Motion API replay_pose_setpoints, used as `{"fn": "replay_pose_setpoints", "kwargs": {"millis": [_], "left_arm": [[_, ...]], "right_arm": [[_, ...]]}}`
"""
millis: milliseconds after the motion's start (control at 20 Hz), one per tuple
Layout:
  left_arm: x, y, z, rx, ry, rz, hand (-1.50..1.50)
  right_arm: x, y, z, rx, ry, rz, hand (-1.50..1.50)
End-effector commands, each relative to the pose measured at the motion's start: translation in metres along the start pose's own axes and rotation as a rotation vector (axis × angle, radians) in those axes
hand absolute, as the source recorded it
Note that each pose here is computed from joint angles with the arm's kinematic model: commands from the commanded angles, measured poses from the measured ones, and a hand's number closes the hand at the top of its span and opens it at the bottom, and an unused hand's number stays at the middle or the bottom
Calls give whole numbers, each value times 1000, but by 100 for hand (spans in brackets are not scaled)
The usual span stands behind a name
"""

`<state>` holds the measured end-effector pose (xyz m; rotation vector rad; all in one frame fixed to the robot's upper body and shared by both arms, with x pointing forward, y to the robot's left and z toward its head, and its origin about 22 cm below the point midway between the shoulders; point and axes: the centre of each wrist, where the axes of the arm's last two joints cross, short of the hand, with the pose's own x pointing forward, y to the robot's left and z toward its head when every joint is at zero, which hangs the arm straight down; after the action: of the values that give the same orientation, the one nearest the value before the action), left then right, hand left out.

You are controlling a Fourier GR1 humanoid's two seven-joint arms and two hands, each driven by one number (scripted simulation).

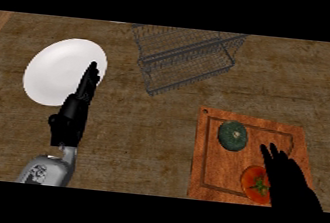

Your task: Pick the tomato from the cutting board and place it in the tiered basket

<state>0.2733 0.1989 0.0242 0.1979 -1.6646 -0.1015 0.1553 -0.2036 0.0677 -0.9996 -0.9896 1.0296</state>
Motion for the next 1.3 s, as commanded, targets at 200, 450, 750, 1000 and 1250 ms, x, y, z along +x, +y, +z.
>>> {"fn": "replay_pose_setpoints", "kwargs": {"millis": [200,450,750,1000,1250], "left_arm": [[10,8,-13,-7,-17,21,0],[14,22,-5,7,-2,-11,0],[-2,10,7,-23,-6,3,0],[24,-16,-8,-91,-38,11,0],[0,-6,2,-34,-11,-5,0]], "right_arm": [[12,3,-8,-28,-6,-30,-150],[5,27,-19,-156,-24,-8,150],[34,37,-34,-105,-155,253,150],[104,49,-22,127,-379,461,150],[194,39,-35,121,-413,485,150]]}}
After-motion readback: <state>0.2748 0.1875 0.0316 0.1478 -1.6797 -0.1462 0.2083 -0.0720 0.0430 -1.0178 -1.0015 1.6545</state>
